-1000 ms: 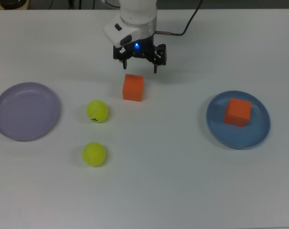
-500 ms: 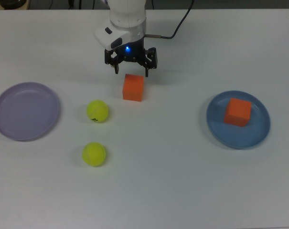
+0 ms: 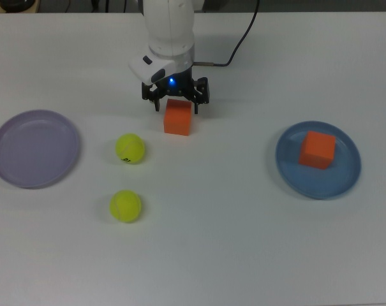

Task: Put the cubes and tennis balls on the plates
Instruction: 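Move the open gripper over the second orange cube and lower, then close the gripper on the second orange cube and lift it, then carry the second cube to the blue plate, stack it, release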

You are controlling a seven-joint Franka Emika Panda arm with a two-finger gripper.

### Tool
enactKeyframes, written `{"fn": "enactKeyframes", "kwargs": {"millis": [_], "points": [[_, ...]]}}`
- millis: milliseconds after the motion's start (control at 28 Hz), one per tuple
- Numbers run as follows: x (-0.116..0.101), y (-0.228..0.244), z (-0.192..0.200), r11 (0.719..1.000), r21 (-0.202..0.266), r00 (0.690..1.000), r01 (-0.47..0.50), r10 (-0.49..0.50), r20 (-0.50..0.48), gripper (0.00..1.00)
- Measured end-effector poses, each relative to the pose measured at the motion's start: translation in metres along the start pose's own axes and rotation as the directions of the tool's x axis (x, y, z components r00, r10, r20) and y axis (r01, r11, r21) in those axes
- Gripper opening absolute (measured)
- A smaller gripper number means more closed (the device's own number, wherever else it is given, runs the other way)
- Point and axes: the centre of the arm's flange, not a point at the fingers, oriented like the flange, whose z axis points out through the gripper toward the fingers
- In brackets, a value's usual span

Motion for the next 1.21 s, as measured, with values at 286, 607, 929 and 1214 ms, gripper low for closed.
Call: {"fn": "enactKeyframes", "kwargs": {"millis": [286, 607, 929, 1214], "points": [[0.0, 0.0, 0.015, 1.0, -0.001, 1.0, 0.006, -0.006, 0.013, 1.0], [-0.001, 0.0, 0.023, 0.999, 0.033, 0.999, -0.035, 0.034, 0.031, 0.81], [0.019, -0.007, -0.011, 0.994, 0.089, 0.996, -0.06, 0.065, -0.057, 0.62], [0.039, -0.061, -0.087, 0.981, 0.181, 0.978, -0.067, 0.101, -0.181, 0.62]]}}
